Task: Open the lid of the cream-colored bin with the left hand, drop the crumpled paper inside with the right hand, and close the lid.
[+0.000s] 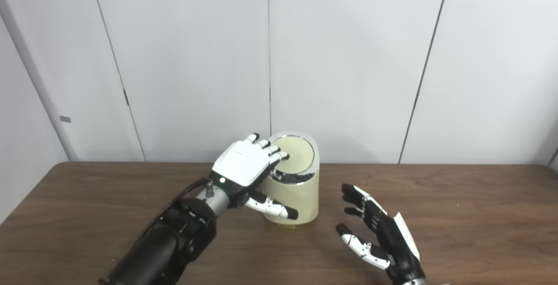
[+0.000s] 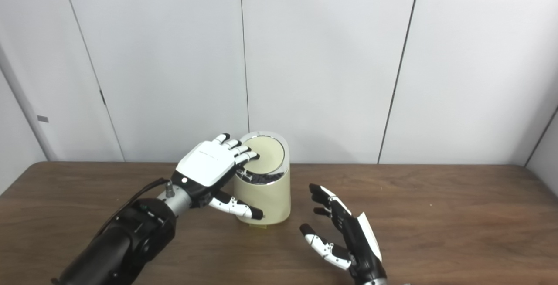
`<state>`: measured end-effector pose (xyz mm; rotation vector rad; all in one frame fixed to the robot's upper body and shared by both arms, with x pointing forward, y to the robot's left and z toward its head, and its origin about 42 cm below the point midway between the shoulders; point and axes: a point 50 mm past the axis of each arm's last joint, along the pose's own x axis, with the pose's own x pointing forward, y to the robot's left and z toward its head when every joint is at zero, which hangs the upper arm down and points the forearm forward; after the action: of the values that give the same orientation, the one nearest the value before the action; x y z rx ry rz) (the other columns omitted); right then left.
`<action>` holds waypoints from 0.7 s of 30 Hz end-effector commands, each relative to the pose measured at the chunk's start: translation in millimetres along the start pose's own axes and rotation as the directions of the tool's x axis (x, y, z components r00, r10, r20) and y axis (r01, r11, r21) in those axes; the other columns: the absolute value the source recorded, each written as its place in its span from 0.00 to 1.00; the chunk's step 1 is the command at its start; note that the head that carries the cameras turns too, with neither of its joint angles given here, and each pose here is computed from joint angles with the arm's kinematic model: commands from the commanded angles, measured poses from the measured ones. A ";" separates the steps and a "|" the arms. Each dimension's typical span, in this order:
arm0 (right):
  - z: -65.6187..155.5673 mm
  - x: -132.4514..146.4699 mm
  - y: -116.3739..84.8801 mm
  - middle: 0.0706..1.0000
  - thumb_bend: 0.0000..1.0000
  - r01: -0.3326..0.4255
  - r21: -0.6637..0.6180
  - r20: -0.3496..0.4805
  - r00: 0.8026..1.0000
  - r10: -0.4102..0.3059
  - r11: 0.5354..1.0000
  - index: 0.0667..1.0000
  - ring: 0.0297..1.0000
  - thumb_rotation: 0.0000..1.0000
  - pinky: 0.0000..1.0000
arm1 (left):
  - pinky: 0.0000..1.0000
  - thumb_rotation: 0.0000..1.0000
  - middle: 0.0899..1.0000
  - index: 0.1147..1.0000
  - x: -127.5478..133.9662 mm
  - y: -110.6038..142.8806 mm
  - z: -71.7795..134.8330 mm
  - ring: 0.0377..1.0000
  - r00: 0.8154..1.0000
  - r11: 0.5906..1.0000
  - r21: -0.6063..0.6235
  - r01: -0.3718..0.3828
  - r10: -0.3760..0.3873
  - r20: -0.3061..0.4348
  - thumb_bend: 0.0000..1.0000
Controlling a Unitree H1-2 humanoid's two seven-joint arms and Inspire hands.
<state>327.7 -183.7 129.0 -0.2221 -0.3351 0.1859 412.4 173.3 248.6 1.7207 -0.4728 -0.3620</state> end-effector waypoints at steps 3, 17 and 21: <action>3.7 -4.3 8.6 0.86 0.16 0.004 0.040 -0.002 1.000 -0.004 0.999 0.84 0.86 0.29 0.78 | 1.00 0.90 0.88 0.86 -10.3 -37.5 -12.3 0.92 0.989 0.979 0.143 0.147 -0.145 -0.024 0.93; 2.8 -1.1 10.8 0.87 0.17 0.010 0.046 0.004 1.000 -0.010 0.999 0.85 0.86 0.31 0.77 | 1.00 0.91 0.87 0.85 -14.1 -54.4 -6.4 0.92 0.988 0.966 0.209 0.153 -0.157 0.004 0.93; 1.1 -0.2 10.5 0.87 0.16 0.008 0.034 0.009 1.000 -0.008 0.999 0.85 0.86 0.32 0.77 | 1.00 0.92 0.87 0.85 -15.0 -46.3 -8.0 0.92 0.990 0.971 0.199 0.134 -0.142 0.024 0.90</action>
<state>326.5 -180.8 127.0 -0.2077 -0.3112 0.1853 409.6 173.7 231.9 1.8725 -0.6000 -0.3232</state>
